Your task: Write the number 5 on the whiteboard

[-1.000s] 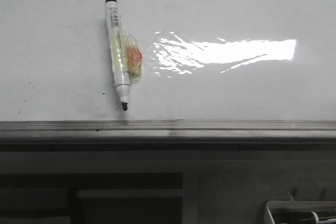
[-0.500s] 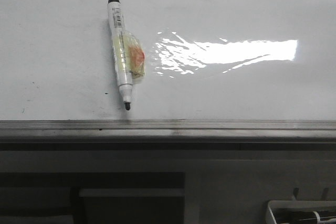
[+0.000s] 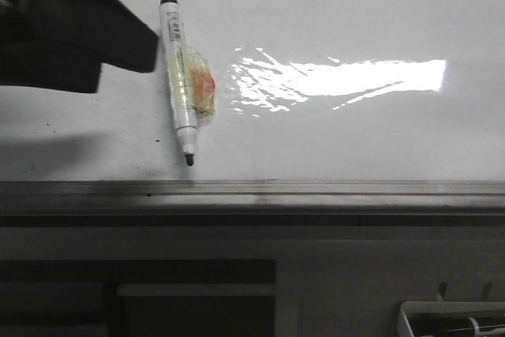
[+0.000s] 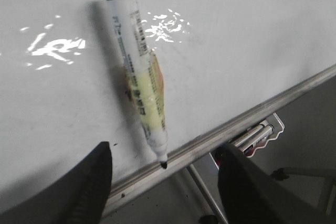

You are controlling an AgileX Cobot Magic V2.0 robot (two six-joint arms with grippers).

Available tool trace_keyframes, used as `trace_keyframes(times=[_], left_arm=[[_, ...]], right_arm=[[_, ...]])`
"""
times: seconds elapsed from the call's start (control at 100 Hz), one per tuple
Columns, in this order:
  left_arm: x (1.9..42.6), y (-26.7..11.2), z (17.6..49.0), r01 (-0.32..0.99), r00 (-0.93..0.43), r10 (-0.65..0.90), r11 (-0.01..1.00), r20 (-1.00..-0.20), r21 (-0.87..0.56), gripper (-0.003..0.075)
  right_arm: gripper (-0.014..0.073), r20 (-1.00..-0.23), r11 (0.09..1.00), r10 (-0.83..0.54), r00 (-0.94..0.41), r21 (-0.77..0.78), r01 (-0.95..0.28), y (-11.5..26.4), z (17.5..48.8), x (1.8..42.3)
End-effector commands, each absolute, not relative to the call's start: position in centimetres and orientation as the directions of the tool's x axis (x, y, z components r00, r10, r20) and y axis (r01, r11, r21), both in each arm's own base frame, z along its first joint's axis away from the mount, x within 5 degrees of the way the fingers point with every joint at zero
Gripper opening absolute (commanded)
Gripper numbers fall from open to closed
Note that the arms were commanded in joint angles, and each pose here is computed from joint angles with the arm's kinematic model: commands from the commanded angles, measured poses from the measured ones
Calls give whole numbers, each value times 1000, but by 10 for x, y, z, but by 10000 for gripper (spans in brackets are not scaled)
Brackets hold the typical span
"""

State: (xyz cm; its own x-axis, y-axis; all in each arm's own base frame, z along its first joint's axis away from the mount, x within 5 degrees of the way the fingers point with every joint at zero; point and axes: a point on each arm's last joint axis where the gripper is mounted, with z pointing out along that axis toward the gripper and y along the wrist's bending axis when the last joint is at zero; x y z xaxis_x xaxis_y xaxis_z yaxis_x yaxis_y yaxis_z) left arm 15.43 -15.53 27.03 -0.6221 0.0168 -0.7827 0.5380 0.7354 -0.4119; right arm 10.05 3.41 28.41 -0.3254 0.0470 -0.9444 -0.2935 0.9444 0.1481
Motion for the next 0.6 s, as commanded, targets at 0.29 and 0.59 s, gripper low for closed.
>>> trace_keyframes(times=[0.29,0.59], left_arm=[[188,-186,256,397,-643,-110,799,-758,-453,368],[187,-191,247,430,-665,-41,796,-746,-427,-19]], right_arm=[[438,-971,950,85,-223,146,-276,32,303,105],[438,-959,941,93,-268,173,-291,34,303,103]])
